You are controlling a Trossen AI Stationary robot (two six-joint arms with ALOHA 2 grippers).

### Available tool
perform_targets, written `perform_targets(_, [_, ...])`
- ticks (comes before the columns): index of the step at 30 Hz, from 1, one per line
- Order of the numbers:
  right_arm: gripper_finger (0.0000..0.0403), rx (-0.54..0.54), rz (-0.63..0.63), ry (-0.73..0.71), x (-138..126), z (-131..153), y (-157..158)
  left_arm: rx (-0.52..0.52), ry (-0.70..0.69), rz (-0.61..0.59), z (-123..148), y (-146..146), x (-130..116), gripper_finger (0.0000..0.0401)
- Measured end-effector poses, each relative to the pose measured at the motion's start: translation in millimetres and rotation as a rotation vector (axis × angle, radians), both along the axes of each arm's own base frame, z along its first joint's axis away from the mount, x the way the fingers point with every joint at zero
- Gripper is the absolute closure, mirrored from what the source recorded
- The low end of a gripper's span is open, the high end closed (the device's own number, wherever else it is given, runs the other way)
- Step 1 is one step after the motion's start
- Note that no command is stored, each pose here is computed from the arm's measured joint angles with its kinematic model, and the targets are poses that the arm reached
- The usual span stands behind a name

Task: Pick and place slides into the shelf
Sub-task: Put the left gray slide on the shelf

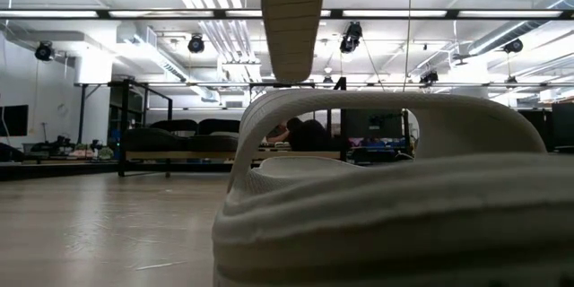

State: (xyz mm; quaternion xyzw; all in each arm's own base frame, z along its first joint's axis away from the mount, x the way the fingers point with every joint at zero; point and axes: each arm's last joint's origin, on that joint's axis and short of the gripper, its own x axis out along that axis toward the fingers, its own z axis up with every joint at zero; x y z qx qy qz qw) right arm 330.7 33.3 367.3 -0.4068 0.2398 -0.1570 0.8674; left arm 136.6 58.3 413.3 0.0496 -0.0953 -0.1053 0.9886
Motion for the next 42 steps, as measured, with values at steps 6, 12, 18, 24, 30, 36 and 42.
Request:
perform_targets(6, [0.0391, -0.038, -0.016, -0.078, 7.1, -3.5, -9.9, -0.018, 0.019, 0.022, -35.3, -8.0, -14.4, 0.0190])
perform_targets(12, [0.0391, -0.081, -0.010, -0.097, 16.2, -29.1, -18.5, -0.094, 0.026, 0.030, -71.1, -14.1, -25.4, 0.0190])
perform_targets(18, [0.0391, -0.160, -0.001, -0.112, 29.0, -58.4, -18.5, -0.185, -0.049, -0.010, -101.2, -19.3, -34.0, 0.0190])
perform_targets(24, [0.0391, -0.228, -0.046, -0.088, 39.2, -88.2, -23.5, -0.179, -0.128, -0.037, -117.5, -25.5, -44.4, 0.0190])
perform_targets(30, [0.0390, -0.209, -0.078, -0.048, 43.7, -116.0, -35.6, -0.157, -0.167, -0.044, -115.8, -30.7, -53.2, 0.0190])
perform_targets(36, [0.0390, -0.185, -0.033, -0.037, 44.1, -135.1, -45.2, -0.187, -0.153, -0.052, -121.3, -30.7, -53.0, 0.0190])
perform_targets(42, [0.0390, -0.158, -0.031, -0.055, 40.9, -141.7, -55.2, -0.182, -0.151, -0.049, -121.3, -30.1, -52.2, 0.0190])
